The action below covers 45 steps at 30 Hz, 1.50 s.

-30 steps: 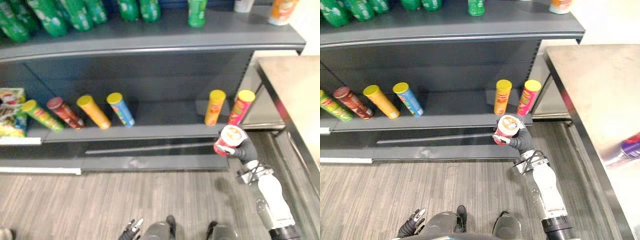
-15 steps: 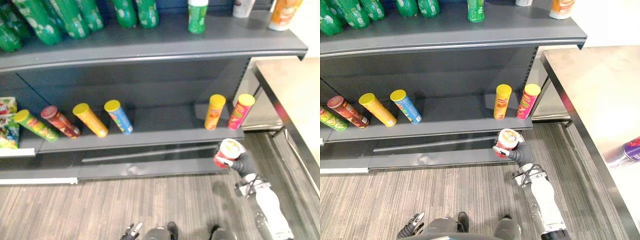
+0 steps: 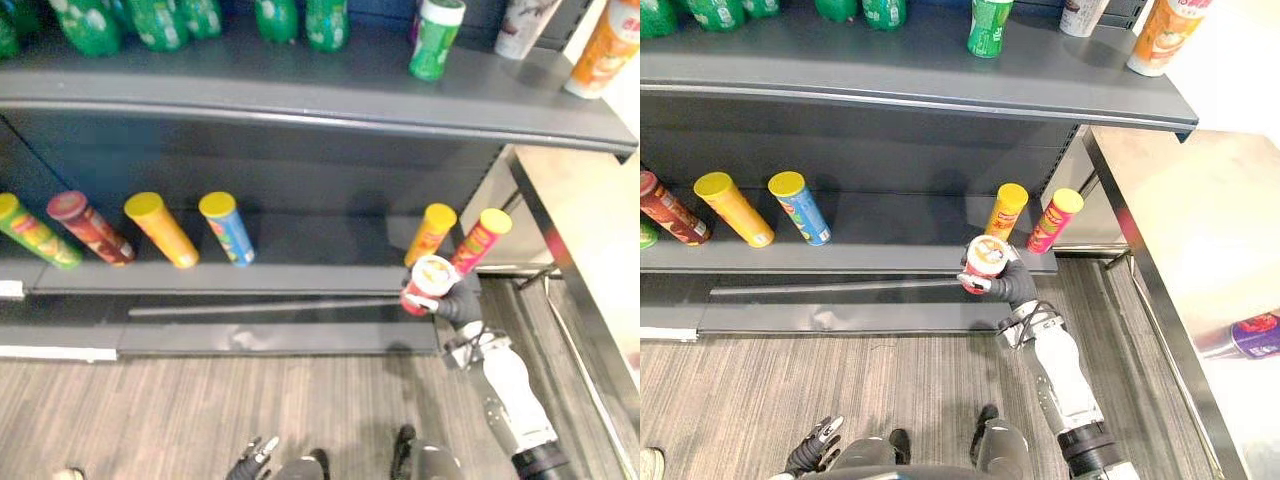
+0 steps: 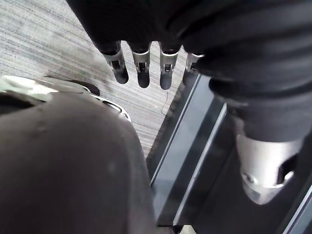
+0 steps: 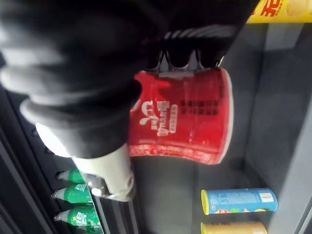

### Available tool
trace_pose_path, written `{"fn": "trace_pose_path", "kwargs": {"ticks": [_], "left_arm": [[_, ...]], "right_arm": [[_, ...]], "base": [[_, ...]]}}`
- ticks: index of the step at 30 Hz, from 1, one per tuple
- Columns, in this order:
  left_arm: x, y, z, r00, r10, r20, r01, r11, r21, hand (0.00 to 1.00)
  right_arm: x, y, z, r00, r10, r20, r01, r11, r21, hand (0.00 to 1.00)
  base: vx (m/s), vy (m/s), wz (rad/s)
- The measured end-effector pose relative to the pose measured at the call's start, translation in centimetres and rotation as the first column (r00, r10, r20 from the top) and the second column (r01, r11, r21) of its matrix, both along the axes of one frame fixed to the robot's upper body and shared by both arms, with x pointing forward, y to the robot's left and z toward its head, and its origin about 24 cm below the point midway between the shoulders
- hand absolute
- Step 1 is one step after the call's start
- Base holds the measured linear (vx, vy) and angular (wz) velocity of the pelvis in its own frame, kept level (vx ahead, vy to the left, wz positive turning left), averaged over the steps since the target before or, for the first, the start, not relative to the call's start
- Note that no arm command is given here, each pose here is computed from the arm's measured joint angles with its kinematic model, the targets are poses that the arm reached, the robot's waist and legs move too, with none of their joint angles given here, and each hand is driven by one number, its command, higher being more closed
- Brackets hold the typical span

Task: Put the gum and the chips on the shelf.

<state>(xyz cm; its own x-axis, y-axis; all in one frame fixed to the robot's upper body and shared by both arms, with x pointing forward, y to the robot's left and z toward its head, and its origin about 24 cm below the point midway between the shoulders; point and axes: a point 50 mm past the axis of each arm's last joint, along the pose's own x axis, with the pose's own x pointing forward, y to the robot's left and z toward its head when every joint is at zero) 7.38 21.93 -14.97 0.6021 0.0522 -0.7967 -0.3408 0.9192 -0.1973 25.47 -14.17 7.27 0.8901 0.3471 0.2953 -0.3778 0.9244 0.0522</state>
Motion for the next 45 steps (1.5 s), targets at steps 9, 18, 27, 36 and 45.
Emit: {"fn": "trace_pose_path", "kwargs": {"ticks": [9, 18, 27, 36, 45], "left_arm": [[0.0, -0.4, -0.2, 0.997, 0.081, -0.014, -0.081, 0.996, -0.021, 0.0], [-0.4, -0.6, -0.3, 0.997, 0.066, -0.024, -0.065, 0.997, 0.037, 0.0], [-0.6, -0.9, -0.5, 0.998, 0.049, -0.044, -0.045, 0.995, 0.088, 0.0], [-0.9, -0.2, -0.5, 0.996, 0.017, -0.088, -0.005, 0.991, 0.131, 0.0], [-0.9, -0.2, -0.5, 0.996, 0.021, -0.088, -0.009, 0.991, 0.132, 0.0]], "right_arm": [[0.2, -0.5, 0.2, 1.0, -0.009, 0.003, 0.009, 1.0, -0.009, 1.0], [-0.1, 0.0, -0.6, 0.999, 0.027, -0.035, -0.028, 0.999, -0.019, 1.0], [-0.2, 0.0, -1.3, 0.994, 0.045, -0.096, -0.049, 0.998, -0.038, 1.0], [0.9, 1.5, -1.2, 0.98, 0.146, -0.133, -0.155, 0.986, -0.062, 1.0], [1.1, 1.3, -1.9, 0.976, 0.15, -0.16, -0.163, 0.984, -0.072, 1.0]], "base": [[0.05, -0.223, 0.25], [0.02, -0.002, -0.11], [0.02, 0.004, -0.06], [0.0, 0.0, 0.0], [0.0, 0.0, 0.01]]}}
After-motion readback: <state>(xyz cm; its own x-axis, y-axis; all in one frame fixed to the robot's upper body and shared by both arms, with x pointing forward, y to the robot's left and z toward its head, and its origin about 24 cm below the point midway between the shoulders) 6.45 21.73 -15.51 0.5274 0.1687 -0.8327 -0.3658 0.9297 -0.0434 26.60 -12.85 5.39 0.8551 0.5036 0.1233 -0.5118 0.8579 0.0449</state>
